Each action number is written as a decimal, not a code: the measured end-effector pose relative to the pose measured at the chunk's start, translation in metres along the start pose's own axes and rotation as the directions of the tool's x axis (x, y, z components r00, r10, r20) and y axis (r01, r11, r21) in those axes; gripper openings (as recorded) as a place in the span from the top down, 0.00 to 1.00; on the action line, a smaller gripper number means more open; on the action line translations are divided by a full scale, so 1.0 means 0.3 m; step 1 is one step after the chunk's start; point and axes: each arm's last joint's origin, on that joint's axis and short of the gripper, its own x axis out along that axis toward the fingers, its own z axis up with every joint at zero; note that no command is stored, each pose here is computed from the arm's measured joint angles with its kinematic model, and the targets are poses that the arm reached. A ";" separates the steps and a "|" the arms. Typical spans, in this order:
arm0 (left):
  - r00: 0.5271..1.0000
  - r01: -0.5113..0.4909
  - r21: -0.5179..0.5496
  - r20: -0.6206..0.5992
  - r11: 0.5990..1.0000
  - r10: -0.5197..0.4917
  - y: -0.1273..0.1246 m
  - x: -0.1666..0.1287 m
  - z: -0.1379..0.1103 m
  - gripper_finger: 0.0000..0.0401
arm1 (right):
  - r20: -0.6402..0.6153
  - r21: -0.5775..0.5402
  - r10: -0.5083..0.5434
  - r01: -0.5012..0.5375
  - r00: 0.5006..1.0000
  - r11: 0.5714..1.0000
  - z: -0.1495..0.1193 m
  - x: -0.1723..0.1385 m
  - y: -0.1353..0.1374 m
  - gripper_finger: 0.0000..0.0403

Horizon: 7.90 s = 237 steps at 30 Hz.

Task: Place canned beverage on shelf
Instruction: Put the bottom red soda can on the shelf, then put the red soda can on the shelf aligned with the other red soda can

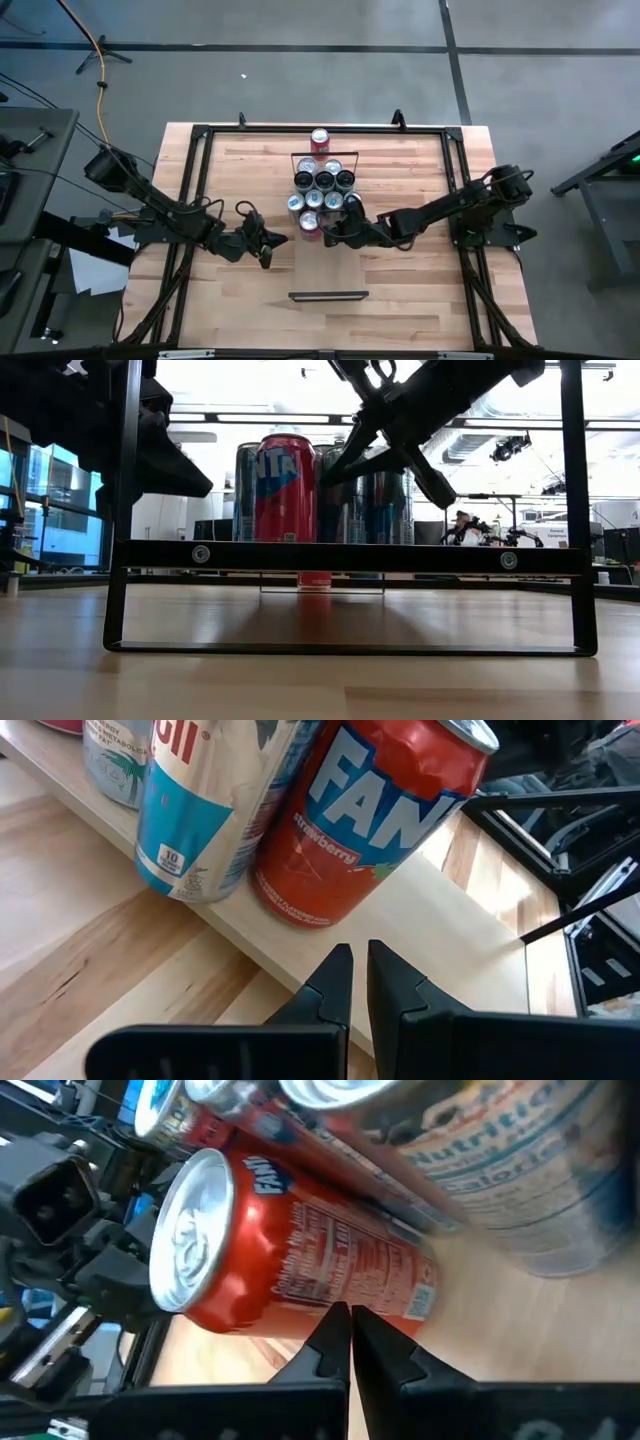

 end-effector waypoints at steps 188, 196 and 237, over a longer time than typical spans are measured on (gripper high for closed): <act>0.799 -0.400 0.298 0.577 0.867 0.170 -0.047 -0.402 0.643 0.36 | 0.328 -0.368 -0.029 0.156 0.944 0.917 0.730 -0.321 0.144 0.09; 0.885 -0.330 0.320 0.432 0.888 0.173 0.038 -0.423 0.618 0.36 | 0.288 -0.279 -0.253 0.334 0.923 0.900 1.025 -0.099 0.178 0.09; 0.963 -0.133 0.356 0.267 0.925 0.036 0.114 -0.507 0.596 0.36 | -0.034 0.149 -0.592 0.590 0.805 0.794 0.947 0.498 -0.141 0.10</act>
